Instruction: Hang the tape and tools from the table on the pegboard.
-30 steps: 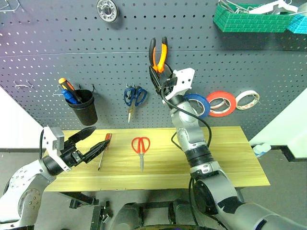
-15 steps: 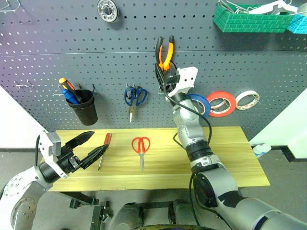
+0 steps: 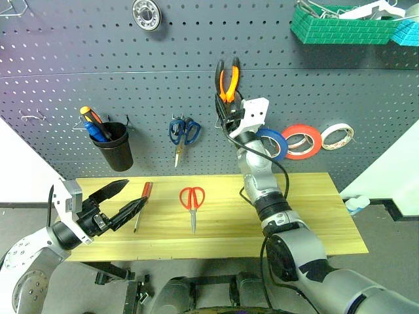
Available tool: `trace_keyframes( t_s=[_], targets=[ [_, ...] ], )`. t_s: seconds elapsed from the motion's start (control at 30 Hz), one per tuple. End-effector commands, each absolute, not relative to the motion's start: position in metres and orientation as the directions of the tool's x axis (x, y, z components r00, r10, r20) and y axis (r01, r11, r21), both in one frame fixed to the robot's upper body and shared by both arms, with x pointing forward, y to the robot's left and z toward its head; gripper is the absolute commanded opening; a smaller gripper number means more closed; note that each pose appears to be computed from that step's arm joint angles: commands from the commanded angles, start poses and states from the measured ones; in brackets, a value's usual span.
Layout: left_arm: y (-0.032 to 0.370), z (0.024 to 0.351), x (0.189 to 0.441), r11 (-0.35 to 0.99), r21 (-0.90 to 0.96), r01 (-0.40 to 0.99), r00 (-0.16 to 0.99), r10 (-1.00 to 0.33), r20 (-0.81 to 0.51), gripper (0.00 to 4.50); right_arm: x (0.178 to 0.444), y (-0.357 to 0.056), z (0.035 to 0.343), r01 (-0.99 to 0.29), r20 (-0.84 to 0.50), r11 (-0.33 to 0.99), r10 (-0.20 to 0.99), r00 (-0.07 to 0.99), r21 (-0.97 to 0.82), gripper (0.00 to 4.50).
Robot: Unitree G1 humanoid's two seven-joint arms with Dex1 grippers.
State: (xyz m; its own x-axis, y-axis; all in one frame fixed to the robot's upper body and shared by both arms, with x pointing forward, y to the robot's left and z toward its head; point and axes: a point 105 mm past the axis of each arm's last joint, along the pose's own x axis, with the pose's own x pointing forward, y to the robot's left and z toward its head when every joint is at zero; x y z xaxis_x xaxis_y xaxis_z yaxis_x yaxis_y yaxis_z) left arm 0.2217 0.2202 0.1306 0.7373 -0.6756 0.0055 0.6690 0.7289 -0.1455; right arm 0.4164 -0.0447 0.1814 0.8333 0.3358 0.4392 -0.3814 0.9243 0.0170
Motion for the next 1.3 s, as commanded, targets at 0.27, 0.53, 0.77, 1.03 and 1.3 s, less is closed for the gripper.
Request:
trace_keyframes(
  t_s=[0.27,0.53,0.77,1.03,1.3],
  targets=[
    [0.22,0.144,0.219,0.729,-0.103,0.677,0.734,-0.679,0.025,4.5,0.413,-0.039,0.172,-0.377,0.416,0.924,0.368,0.831,-0.065,2.11],
    [0.22,0.143,0.218,0.731,-0.104,0.675,0.736,-0.676,0.021,4.5,0.412,-0.035,0.166,-0.382,0.399,0.922,0.375,0.837,-0.065,2.11],
    [0.22,0.142,0.218,0.731,-0.104,0.674,0.737,-0.676,0.021,4.5,0.411,-0.034,0.168,-0.395,0.409,0.917,0.381,0.829,-0.054,4.08],
    [0.22,0.142,0.22,0.732,-0.102,0.674,0.737,-0.675,0.024,4.5,0.413,-0.039,0.169,-0.378,0.413,0.925,0.362,0.836,-0.045,4.44],
    [0.219,0.143,0.223,0.73,-0.097,0.677,0.735,-0.678,0.032,4.5,0.403,-0.045,0.202,-0.381,0.534,0.923,0.351,0.769,-0.057,4.44]
  ],
)
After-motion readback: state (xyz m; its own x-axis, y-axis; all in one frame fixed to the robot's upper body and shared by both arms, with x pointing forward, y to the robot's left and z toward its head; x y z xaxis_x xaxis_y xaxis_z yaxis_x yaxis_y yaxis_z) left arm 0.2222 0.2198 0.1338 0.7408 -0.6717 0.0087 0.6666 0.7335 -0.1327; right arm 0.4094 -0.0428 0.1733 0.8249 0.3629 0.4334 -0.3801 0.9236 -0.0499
